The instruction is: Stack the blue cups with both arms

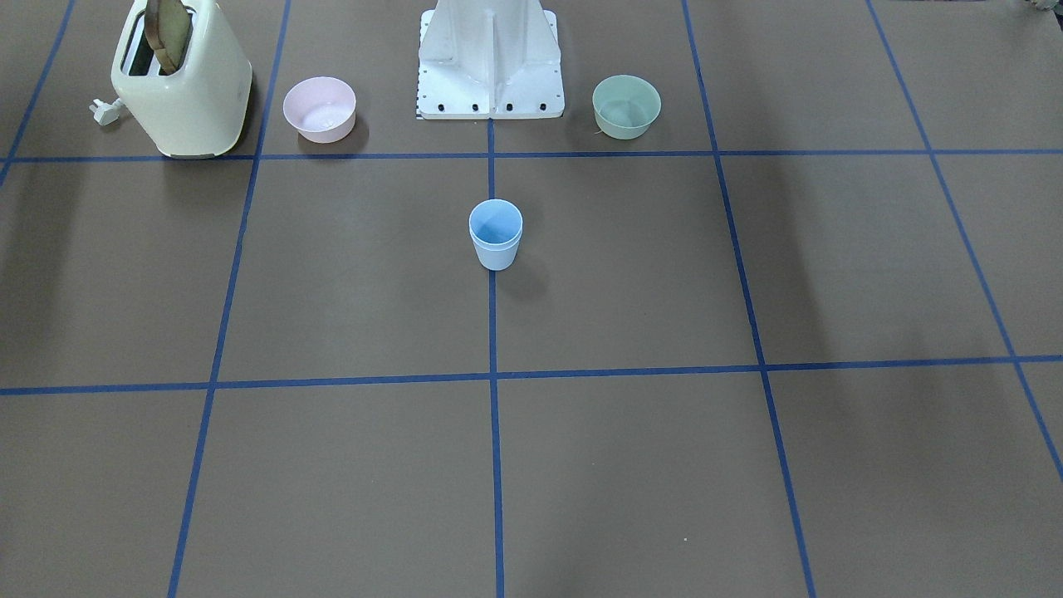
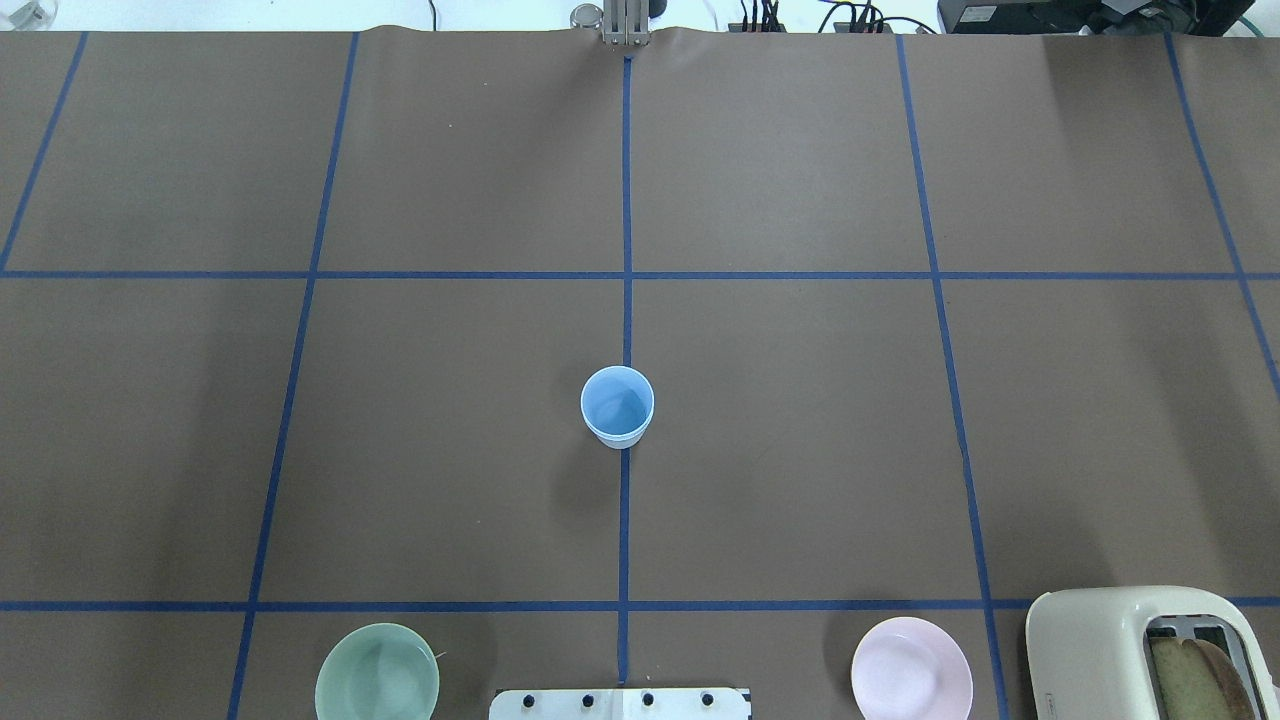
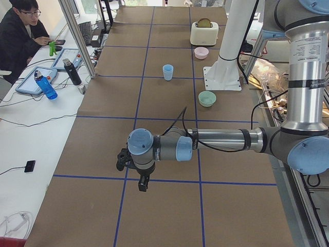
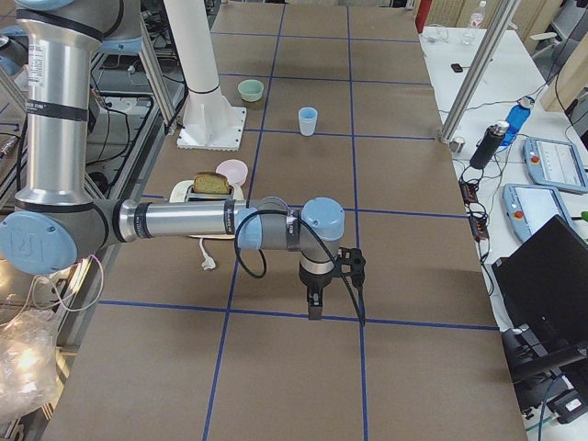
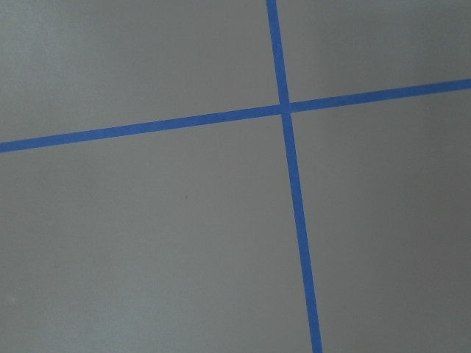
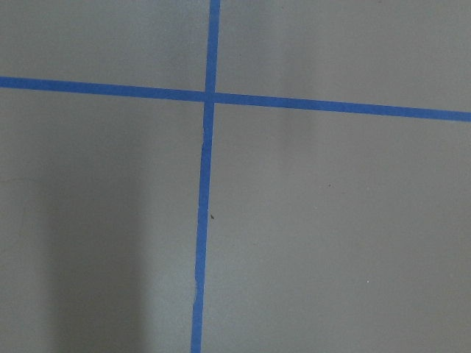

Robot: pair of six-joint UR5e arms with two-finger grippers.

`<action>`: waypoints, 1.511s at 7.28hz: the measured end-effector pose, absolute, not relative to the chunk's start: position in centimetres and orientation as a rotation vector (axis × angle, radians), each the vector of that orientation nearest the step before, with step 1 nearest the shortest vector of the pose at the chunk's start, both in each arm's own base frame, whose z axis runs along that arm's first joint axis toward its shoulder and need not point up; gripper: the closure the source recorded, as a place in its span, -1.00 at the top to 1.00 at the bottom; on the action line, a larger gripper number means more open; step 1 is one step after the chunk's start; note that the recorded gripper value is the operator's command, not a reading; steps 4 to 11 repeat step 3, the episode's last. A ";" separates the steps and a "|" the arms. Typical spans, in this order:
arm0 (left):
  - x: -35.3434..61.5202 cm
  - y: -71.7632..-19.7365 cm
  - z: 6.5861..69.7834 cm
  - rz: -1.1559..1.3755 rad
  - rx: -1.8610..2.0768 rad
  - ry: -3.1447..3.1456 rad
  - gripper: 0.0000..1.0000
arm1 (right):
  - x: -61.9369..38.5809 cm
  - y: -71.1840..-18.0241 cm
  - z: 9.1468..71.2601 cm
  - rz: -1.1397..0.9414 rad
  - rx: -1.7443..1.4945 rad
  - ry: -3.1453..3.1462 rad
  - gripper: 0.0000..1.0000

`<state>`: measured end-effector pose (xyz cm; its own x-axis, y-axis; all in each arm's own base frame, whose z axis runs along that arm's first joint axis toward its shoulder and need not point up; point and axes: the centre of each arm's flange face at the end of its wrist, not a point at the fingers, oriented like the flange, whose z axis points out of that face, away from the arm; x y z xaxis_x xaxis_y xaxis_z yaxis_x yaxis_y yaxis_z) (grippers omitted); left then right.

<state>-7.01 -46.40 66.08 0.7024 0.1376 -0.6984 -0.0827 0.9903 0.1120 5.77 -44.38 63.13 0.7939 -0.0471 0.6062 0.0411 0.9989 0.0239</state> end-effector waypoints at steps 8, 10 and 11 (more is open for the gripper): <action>-7.0 -46.4 66.1 0.122 0.075 0.782 0.97 | 5.7 -44.4 63.0 -0.048 0.011 -0.659 1.00; -7.0 -46.4 66.1 0.122 0.075 0.782 0.97 | 5.7 -44.4 63.0 -0.048 0.011 -0.659 1.00; -7.0 -46.4 66.1 0.122 0.075 0.782 0.97 | 5.7 -44.4 63.0 -0.048 0.011 -0.659 1.00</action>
